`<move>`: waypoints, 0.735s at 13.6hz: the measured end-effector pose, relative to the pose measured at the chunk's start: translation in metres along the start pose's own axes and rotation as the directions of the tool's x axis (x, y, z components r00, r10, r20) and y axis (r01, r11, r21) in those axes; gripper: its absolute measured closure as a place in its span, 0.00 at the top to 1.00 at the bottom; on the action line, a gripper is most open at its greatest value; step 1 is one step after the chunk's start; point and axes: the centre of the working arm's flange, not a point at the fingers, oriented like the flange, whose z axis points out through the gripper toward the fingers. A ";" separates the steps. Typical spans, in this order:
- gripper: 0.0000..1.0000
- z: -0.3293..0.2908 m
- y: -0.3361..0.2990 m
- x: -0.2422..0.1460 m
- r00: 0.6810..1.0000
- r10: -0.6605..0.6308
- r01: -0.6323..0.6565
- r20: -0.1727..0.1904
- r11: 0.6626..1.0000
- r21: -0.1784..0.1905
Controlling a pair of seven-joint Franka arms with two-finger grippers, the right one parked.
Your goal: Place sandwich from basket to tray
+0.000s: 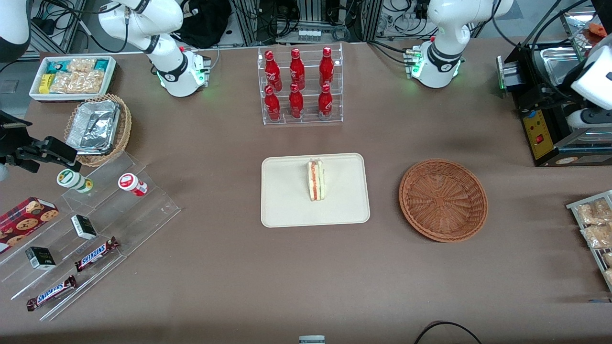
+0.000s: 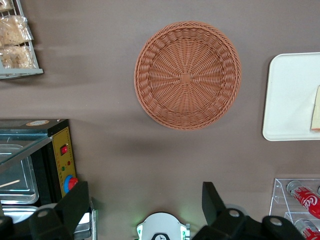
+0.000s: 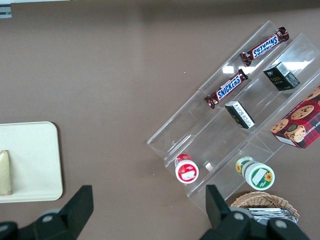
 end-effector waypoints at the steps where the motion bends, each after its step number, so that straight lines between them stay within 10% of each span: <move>1: 1.00 -0.001 0.000 0.001 1.000 -0.002 0.002 -0.003 1.000 -0.001; 10: 1.00 0.003 -0.001 0.031 1.000 -0.001 0.001 -0.004 1.000 -0.014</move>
